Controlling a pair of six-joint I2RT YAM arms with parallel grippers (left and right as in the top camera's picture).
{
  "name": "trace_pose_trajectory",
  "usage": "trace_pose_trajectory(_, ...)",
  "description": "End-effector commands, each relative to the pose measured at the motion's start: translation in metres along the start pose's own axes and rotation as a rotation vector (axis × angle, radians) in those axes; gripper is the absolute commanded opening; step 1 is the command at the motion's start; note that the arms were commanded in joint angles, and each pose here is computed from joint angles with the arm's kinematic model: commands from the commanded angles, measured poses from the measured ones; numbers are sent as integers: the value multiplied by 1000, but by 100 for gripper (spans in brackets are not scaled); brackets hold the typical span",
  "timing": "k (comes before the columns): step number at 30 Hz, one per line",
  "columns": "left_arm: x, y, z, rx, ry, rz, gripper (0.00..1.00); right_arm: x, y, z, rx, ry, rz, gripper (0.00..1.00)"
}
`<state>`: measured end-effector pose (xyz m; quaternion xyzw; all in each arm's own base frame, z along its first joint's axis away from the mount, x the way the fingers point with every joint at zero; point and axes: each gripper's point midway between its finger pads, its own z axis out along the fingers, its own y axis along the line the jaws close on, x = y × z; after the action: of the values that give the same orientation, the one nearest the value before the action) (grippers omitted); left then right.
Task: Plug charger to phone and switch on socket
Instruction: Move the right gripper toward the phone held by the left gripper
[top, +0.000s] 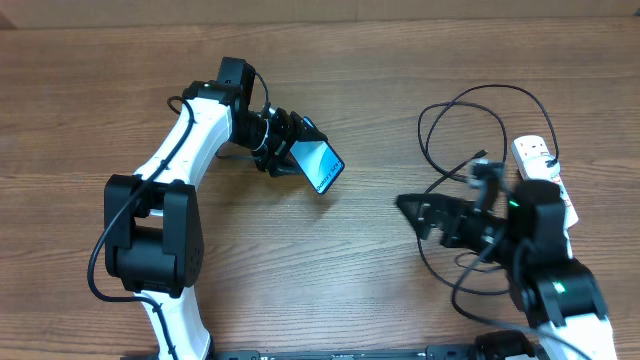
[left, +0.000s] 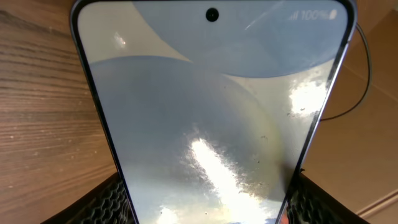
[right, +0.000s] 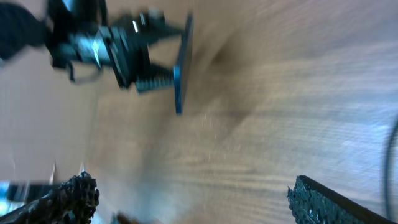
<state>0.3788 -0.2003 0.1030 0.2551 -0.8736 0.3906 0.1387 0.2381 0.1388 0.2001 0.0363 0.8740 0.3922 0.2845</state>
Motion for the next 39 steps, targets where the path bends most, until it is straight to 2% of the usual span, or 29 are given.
trace_pose_trajectory(1, 6, -17, -4, 67, 49, -26, 49, 9, 13, 28, -38, 96, -55, 100)
trace_pose_trajectory(5, 8, -18, -3, 71, 60, -55, 50, 13, 17, 64, -67, 156, -86, 100)
trace_pose_trajectory(10, 11, -19, 0, 65, 66, -84, 50, 6, 6, 98, -61, 170, 25, 100)
trace_pose_trajectory(14, 14, -20, 3, 58, 72, -116, 50, 1, -1, 116, -67, 163, 30, 100)
trace_pose_trajectory(21, 16, -19, 10, 25, 57, -176, 50, -20, 6, 129, -121, 86, -26, 100)
trace_pose_trajectory(25, 18, -18, 14, 11, 53, -200, 50, -37, 11, 129, -127, 6, -63, 90)
trace_pose_trajectory(28, 19, -20, 16, 11, 55, -204, 50, -46, 2, 131, -76, -44, -64, 88)
trace_pose_trajectory(34, 19, -24, 18, 17, 52, -214, 50, -45, -4, 135, -57, -41, -46, 82)
trace_pose_trajectory(39, 20, -30, 23, 26, 48, -217, 50, -40, 9, 142, -75, -41, -41, 81)
